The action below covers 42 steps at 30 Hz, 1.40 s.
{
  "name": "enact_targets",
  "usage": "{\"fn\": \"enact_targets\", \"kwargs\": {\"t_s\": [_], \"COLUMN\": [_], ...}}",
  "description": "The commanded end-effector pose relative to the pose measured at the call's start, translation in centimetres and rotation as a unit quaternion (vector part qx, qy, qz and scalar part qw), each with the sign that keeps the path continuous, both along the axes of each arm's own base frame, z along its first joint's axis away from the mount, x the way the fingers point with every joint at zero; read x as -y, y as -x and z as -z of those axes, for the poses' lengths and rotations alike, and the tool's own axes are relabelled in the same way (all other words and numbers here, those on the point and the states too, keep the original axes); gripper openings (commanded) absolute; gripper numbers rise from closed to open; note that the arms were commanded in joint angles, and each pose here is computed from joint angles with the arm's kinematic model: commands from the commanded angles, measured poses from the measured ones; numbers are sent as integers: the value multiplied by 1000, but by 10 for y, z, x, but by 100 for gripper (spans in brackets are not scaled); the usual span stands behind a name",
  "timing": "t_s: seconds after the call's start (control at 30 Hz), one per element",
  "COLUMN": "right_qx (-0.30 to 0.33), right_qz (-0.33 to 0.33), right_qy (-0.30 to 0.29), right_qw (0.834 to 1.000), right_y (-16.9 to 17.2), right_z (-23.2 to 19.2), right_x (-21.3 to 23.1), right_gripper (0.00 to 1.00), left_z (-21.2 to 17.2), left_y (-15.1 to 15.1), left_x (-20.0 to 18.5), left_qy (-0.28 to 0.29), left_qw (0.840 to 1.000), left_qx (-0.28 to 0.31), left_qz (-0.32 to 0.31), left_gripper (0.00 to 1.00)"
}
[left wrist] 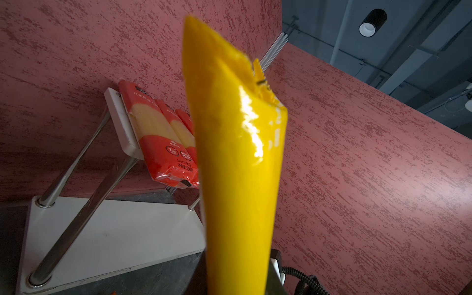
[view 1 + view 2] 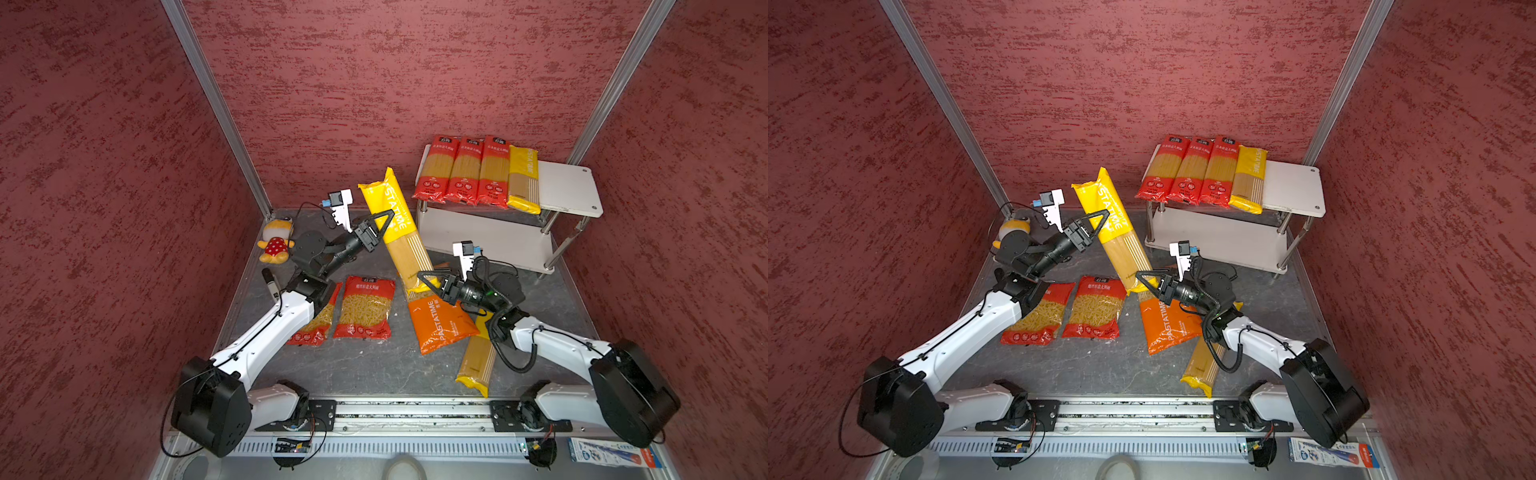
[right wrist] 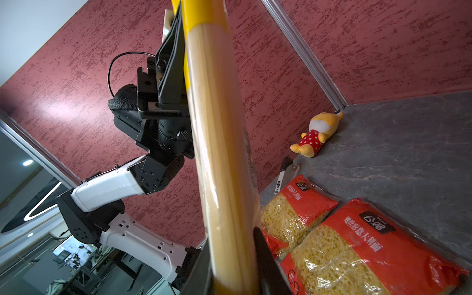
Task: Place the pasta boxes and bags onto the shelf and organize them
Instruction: 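Carry the yellow bag to the top shelf with the right gripper while the left releases, then stand the yellow bag beside the other yellow bag and open the right gripper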
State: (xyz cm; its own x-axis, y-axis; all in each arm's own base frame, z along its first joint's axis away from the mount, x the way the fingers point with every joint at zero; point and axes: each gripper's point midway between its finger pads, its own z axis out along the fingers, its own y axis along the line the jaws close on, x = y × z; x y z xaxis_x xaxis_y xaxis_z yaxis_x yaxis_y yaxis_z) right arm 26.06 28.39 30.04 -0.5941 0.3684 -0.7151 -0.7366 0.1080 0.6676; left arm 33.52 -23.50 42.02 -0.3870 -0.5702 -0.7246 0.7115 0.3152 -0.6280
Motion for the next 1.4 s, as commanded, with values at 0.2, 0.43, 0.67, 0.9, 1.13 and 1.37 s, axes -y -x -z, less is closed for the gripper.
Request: {"fn": "enact_targets", "kwargs": {"t_s": [0.2,0.43,0.67,0.9,1.13,1.37], "right_qx": [53,100,131,132,68,-18], "right_qz": [49,82,122,186,290,357], "right_qy": [-78,-103,-125,-126,-87,-107], "right_qw": [994,986,976,966,951,928], "right_y": [-3,-7,-12,-22,-53,-71], "right_z": [-79,-138,-184,-220,-237,-244], "right_x": [19,32,58,100,177,275], "right_gripper": [0,0,0,0,0,0], "left_z": [-34,-29,-24,-8,29,63], "left_y": [13,11,14,13,10,17], "left_x": [-8,-10,-11,-9,-3,3], "left_qy": [29,31,29,27,22,2], "left_qw": [998,999,999,999,1000,998], "left_qx": [48,39,36,20,-21,-63], "left_qz": [-1,-5,-3,-2,5,16], "left_gripper": [41,60,66,67,66,66]}}
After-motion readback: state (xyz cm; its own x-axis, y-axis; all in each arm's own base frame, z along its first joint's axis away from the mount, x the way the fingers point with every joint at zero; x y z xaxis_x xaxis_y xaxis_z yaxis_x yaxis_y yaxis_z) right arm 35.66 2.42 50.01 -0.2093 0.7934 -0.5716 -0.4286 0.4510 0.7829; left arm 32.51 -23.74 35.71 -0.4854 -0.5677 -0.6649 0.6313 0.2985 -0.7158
